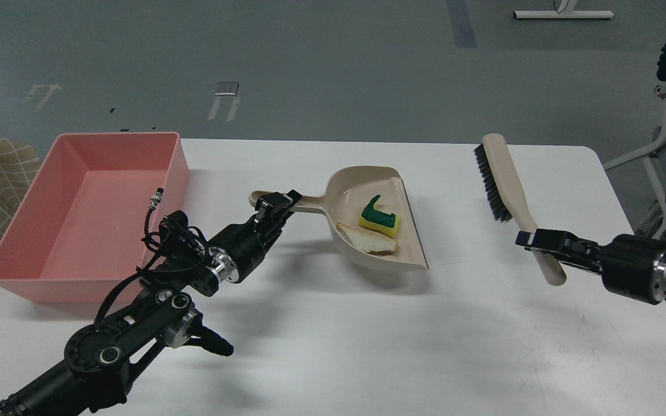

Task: Sweep and dump garbage into bin
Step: 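Lift the dustpan with the left gripper and carry it over the pink bin, then tilt the dustpan with the left gripper to dump the sponge into the bin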

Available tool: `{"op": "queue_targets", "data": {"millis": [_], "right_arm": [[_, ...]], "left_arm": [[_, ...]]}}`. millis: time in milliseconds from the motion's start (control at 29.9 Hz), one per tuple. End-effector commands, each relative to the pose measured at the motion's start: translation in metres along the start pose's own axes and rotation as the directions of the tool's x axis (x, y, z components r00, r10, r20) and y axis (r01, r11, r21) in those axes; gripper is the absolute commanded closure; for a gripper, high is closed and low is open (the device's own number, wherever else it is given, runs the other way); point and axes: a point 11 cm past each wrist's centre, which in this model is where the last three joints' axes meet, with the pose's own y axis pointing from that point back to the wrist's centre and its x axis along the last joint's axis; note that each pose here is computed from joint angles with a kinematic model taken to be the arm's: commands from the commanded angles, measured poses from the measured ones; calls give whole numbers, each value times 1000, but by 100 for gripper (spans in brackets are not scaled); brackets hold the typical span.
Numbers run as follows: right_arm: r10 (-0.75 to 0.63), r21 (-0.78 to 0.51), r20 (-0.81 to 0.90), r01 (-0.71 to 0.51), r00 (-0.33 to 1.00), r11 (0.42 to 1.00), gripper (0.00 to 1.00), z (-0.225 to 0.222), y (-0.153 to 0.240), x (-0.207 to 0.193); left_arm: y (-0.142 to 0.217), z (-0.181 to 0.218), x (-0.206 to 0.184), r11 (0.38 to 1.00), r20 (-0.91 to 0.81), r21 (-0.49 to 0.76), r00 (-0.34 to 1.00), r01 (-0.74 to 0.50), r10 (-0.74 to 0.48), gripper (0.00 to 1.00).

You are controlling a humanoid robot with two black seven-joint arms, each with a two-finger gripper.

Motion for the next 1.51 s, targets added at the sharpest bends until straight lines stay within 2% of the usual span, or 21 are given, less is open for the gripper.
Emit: {"op": "queue_targets", "data": {"millis": [0,201,502,702,769,903,1004,1104,1238,1305,1472], "right_arm": [[15,-66,28,-13,999,998,100,27,21,-3],[6,-111,81,3,997,994,100,51,27,-29],[-2,-103,98,12,995,995,100,52,23,-39],[-8,-84,107,17,994,996,100,48,17,-42],[-9,-80,110,17,994,997,100,48,16,-43],[-11,-75,111,19,994,997,100,47,15,-45],[-12,-73,113,21,993,997,100,47,14,-45],[-13,-69,113,21,993,997,100,46,13,-45],[-18,-55,122,25,992,998,100,43,8,-49],[-19,-52,122,26,992,998,100,43,8,-49],[-19,-52,122,26,992,998,100,43,8,-49]], "left_arm": [[0,14,12,999,-61,-36,998,-32,30,100],[10,42,40,993,-52,-91,996,-71,66,100],[64,95,135,970,-48,-153,982,-189,184,100],[140,106,204,957,-7,-142,967,-251,253,100],[156,102,212,956,-5,-131,964,-263,264,100],[218,96,239,952,22,-97,956,-291,294,100],[250,91,250,949,40,-72,950,-307,310,100],[279,89,268,920,111,-37,914,-390,391,100],[291,90,279,903,250,-11,873,-429,418,100],[292,92,280,904,351,-1,846,-427,400,100],[291,91,280,908,482,37,803,-418,350,100]]}}
